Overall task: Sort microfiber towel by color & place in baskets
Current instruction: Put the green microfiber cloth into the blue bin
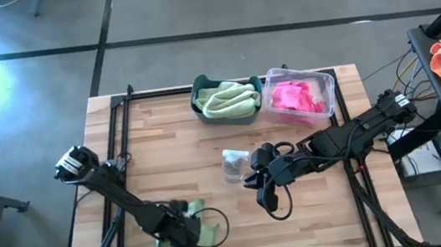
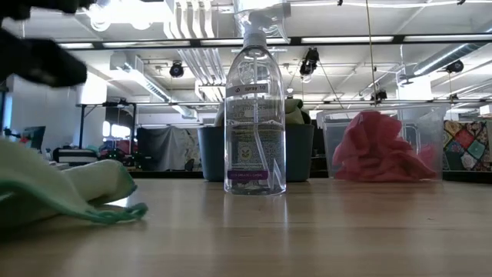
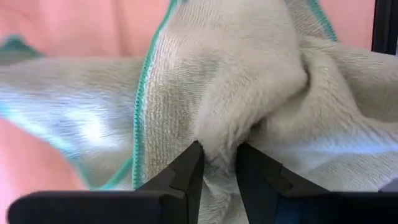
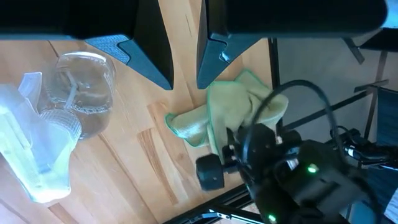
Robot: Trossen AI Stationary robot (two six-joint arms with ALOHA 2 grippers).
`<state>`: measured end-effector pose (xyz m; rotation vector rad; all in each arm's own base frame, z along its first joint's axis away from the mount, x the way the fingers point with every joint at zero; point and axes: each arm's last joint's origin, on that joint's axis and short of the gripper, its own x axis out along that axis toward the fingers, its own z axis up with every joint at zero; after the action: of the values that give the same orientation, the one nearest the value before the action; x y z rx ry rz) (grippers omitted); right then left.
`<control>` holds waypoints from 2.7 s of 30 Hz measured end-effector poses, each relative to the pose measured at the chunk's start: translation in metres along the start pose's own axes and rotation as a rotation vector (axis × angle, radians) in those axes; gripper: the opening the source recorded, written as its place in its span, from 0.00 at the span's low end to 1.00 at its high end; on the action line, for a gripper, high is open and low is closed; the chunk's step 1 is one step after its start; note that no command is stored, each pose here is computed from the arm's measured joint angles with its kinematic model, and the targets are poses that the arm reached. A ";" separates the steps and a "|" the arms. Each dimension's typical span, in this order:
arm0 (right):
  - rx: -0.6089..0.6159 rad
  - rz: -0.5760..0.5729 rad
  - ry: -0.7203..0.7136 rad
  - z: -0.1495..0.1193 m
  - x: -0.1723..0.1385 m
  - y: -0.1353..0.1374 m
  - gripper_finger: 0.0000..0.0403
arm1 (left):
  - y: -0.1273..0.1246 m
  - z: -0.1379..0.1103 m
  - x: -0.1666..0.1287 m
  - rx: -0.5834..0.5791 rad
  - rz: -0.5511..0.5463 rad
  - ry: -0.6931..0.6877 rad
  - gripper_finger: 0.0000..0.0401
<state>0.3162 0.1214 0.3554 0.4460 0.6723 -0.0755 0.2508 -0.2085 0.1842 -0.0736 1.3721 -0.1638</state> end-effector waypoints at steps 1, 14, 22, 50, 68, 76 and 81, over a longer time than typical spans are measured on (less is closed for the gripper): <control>0.000 0.000 0.000 0.000 0.000 0.000 0.16 | -0.001 0.002 -0.006 0.004 0.024 0.001 0.19; -0.058 -0.001 0.002 0.000 0.000 0.000 0.16 | 0.004 0.006 -0.067 -0.004 0.357 0.078 0.19; -0.081 -0.041 0.055 -0.005 0.000 -0.004 0.16 | -0.007 0.020 -0.078 -0.068 0.287 -0.053 0.19; -0.084 -0.064 0.087 -0.008 -0.001 -0.007 0.16 | 0.006 -0.009 -0.010 -0.155 0.167 0.053 0.46; -0.084 -0.065 0.087 -0.008 -0.001 -0.007 0.16 | 0.018 -0.026 0.027 -0.242 0.112 0.015 0.49; -0.087 -0.065 0.087 -0.008 -0.001 -0.007 0.16 | 0.019 -0.027 0.028 -0.258 0.115 0.015 0.28; -0.087 -0.065 0.087 -0.008 -0.001 -0.007 0.16 | 0.019 -0.027 0.028 -0.264 0.115 0.013 0.11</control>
<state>0.3095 0.1187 0.3474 0.3453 0.7728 -0.0884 0.2313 -0.1932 0.1487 -0.2135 1.4011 0.1138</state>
